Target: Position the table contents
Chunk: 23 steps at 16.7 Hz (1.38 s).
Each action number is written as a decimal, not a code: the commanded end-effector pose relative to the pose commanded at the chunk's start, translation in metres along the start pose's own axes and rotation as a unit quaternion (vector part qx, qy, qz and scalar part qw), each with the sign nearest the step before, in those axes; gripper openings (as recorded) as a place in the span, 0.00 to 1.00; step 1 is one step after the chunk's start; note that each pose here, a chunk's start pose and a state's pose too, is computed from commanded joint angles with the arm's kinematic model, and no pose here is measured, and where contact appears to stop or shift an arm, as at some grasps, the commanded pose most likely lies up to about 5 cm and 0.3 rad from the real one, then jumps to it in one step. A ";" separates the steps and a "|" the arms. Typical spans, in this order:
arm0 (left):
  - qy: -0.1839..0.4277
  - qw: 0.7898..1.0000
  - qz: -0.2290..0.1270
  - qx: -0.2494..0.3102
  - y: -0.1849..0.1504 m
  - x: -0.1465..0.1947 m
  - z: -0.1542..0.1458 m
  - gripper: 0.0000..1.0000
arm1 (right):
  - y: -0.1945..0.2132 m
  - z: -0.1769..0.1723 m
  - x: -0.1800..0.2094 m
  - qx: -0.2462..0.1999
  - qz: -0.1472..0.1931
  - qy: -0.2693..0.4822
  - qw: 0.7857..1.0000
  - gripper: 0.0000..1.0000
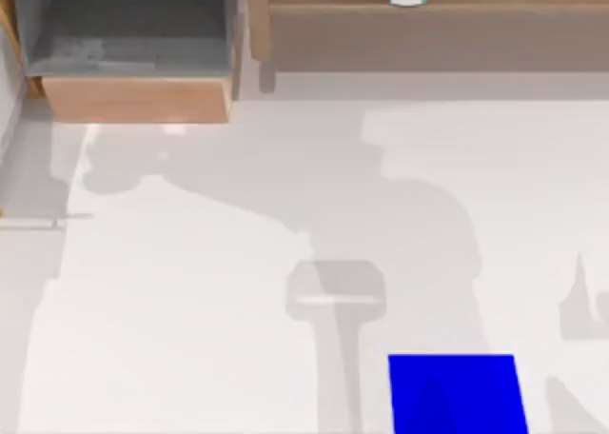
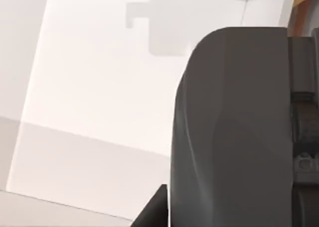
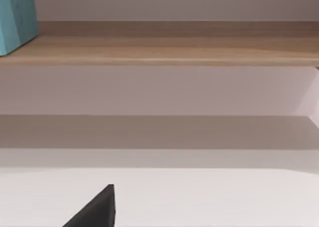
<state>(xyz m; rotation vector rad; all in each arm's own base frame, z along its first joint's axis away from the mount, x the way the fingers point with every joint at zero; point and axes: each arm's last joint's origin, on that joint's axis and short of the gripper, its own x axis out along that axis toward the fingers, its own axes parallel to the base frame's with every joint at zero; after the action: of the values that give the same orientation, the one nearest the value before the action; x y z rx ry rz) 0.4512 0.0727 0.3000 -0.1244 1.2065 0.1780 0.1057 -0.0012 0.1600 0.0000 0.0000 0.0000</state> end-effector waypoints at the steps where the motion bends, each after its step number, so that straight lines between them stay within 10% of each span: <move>1: -0.010 1.000 -0.006 -0.008 -0.022 -0.011 -0.004 0.00 | 0.000 0.000 0.000 0.000 0.000 0.000 1.000 1.00; 7: 0.002 0.998 -0.060 -0.018 -0.185 -0.030 -0.066 0.00 | 0.000 0.000 0.000 0.000 0.000 0.000 1.000 1.00; 13: 0.077 0.994 -0.072 0.031 -0.338 -0.013 -0.211 0.00 | 0.000 0.000 0.000 0.000 0.000 0.000 1.000 1.00; 19: 0.122 0.988 -0.039 0.089 -0.404 0.005 -0.365 0.00 | 0.000 0.000 0.000 0.000 0.000 0.000 1.000 1.00; 23: 0.127 0.986 -0.025 0.105 -0.412 0.012 -0.412 0.00 | 0.000 0.000 0.000 0.000 0.000 0.000 1.000 1.00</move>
<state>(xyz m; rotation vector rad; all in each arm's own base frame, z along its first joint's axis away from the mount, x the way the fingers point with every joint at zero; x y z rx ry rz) 0.1611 -0.4088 0.1444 0.0076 1.4672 -0.0121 0.1057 -0.0012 0.1600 0.0000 0.0000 0.0000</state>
